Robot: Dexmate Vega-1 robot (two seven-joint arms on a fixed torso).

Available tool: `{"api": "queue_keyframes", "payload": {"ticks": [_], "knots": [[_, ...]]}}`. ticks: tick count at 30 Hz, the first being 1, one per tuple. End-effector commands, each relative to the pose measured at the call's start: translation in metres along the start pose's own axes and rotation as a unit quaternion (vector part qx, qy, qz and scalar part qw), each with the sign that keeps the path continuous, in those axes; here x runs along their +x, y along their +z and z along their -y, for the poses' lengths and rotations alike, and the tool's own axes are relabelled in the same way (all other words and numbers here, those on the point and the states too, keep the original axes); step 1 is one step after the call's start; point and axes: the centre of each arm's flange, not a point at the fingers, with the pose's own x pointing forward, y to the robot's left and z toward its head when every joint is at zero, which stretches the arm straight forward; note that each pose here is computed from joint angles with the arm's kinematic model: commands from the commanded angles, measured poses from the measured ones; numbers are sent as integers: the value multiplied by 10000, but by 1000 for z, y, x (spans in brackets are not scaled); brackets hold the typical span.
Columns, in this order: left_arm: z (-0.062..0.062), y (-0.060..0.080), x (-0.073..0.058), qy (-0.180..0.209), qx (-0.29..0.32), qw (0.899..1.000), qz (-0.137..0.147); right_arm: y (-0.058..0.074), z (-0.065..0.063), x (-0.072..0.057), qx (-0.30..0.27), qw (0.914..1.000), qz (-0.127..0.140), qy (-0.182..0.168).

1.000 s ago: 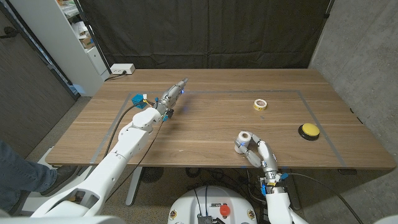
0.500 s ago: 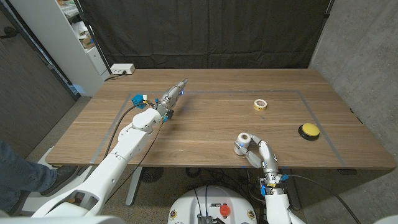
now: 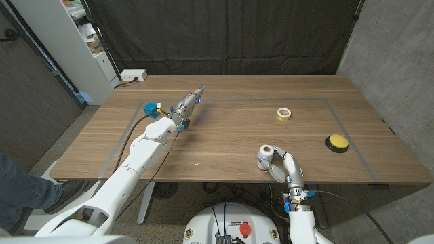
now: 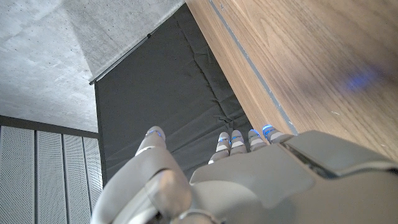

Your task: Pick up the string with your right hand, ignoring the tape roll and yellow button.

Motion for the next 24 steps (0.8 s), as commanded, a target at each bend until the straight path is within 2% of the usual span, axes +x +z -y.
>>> {"api": "queue_keyframes", "payload": {"ticks": [1, 16, 24], "knots": [[2, 2, 4, -9, -11, 10000, 38, 2, 6, 4, 28, 9999, 72, -126], [1, 5, 3, 22, 20, 10000, 86, 7, 14, 9, 76, 9996, 167, -234], [2, 3, 4, 25, -31, 9999, 98, 11, 18, 12, 99, 9993, 271, -242]]}}
